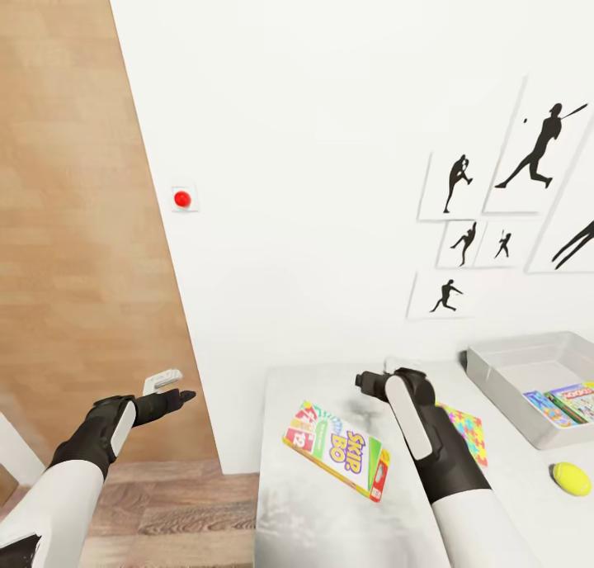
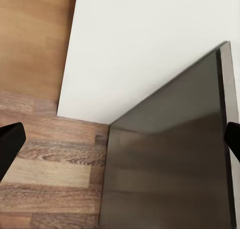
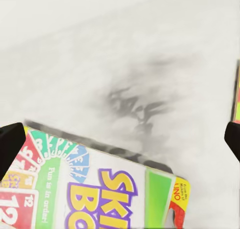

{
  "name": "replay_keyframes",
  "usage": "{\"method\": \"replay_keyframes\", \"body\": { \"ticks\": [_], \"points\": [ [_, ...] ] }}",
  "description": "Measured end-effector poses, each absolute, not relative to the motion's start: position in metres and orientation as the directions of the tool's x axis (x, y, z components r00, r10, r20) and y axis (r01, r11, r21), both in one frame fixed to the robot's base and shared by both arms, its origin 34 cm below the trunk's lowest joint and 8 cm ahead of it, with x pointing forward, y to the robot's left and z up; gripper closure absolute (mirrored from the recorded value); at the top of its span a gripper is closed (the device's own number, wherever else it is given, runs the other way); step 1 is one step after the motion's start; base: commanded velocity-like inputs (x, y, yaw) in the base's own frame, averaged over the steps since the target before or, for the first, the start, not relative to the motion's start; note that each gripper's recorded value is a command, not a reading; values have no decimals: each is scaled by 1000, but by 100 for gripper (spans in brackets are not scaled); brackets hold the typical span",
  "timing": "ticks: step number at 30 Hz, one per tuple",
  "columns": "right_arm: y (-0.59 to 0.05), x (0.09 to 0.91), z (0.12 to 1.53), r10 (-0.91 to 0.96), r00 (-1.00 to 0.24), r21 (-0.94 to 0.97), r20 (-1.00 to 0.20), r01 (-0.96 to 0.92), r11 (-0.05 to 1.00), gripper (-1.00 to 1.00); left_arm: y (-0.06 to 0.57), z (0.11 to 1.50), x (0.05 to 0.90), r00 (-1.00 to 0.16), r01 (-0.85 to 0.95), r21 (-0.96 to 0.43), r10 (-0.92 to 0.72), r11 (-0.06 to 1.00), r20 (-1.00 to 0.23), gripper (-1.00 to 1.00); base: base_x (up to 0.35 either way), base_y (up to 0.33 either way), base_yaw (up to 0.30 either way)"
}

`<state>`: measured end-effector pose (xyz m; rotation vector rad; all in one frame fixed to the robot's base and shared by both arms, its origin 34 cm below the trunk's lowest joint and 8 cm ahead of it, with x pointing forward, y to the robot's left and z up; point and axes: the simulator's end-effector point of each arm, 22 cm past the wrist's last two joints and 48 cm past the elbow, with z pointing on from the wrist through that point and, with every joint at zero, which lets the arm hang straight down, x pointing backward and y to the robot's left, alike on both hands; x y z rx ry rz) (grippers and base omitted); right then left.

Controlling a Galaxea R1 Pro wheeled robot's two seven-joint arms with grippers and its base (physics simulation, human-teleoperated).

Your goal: Put all the toys in the child's room - the three board games (two on the bed and one on the table), the two jigsaw puzzles on the table, and the tennis ball on the table - inside the toy box on the table in the child's room.

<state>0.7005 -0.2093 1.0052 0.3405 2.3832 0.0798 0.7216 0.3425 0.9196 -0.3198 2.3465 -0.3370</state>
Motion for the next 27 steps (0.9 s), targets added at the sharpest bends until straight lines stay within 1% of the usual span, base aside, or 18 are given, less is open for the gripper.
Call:
{"method": "replay_keyframes", "body": {
  "ticks": [10,27],
  "points": [
    [-214,698,984,271,-745,139,-610,236,962,-100,342,910,720,-711,-134,-332,-324,934,-624,-100,0,0,0],
    [-220,691,938,308,-771,126,-558,288,949,-100,344,898,721,-720,-141,-325,-322,935,-615,-100,0,0,0]
  ]
}}
